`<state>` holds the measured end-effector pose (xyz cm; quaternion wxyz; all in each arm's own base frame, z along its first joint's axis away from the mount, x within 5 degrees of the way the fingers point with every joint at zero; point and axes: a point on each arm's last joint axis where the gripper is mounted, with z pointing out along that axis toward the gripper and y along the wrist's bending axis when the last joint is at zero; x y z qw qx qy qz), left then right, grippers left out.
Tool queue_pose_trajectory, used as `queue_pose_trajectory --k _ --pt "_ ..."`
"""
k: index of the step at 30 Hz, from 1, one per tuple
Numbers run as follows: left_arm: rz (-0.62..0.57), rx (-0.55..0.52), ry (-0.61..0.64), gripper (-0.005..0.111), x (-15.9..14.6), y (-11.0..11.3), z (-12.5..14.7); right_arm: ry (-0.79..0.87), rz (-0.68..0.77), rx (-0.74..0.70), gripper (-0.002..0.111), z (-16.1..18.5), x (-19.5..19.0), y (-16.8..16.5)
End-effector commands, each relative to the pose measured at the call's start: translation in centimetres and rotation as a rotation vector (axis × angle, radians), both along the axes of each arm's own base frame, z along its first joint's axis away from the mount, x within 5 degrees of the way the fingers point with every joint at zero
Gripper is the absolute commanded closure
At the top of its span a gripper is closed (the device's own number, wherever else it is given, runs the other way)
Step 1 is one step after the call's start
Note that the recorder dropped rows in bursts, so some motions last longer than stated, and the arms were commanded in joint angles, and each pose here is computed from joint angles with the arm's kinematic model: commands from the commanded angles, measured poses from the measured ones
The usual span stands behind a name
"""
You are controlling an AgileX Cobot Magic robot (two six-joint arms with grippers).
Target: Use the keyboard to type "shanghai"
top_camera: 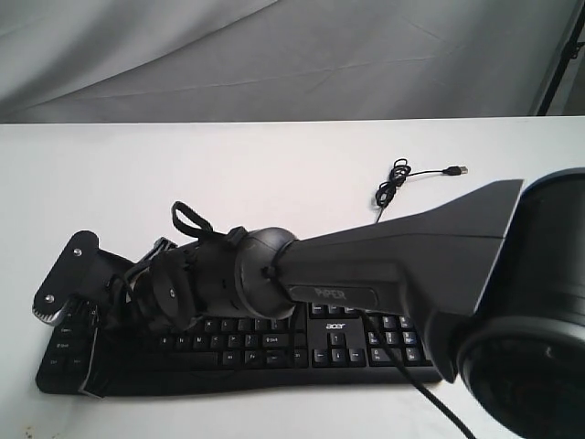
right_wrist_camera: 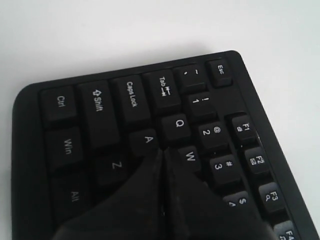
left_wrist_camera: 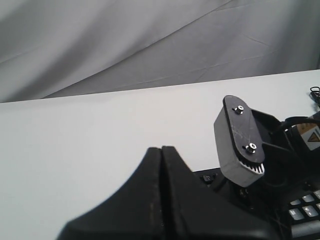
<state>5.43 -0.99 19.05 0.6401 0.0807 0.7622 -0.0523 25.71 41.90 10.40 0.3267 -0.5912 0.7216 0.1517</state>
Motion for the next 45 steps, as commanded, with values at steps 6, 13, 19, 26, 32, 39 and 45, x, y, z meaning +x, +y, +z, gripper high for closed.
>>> queue_pose_trajectory --k 6,13,19,26,32,39,45 --pt "-0.004 -0.003 -0.003 0.107 0.0 0.0 -0.1 -0.006 0.01 0.006 0.108 0.9 0.0 0.1" --pt "-0.004 -0.003 -0.003 0.107 0.0 0.0 -0.1 0.011 -0.008 -0.002 0.108 3.6 0.1 -2.3" --pt "-0.004 -0.003 -0.003 0.107 0.0 0.0 -0.1 0.01 -0.088 -0.034 0.108 2.6 0.1 -6.6" --pt "-0.004 -0.003 -0.003 0.107 0.0 0.0 -0.1 -0.002 -0.108 -0.026 0.108 1.7 -0.3 -6.9" --pt "-0.004 -0.003 -0.003 0.107 0.0 0.0 -0.1 -0.009 -0.098 -0.019 0.108 1.8 -0.7 -6.5" --pt "-0.004 -0.003 -0.003 0.107 0.0 0.0 -0.1 -0.009 -0.102 -0.016 0.108 1.8 -0.7 -6.5" --pt "-0.004 -0.003 -0.003 0.107 0.0 0.0 -0.1 0.007 -0.105 -0.042 0.108 0.4 -0.6 -6.6"
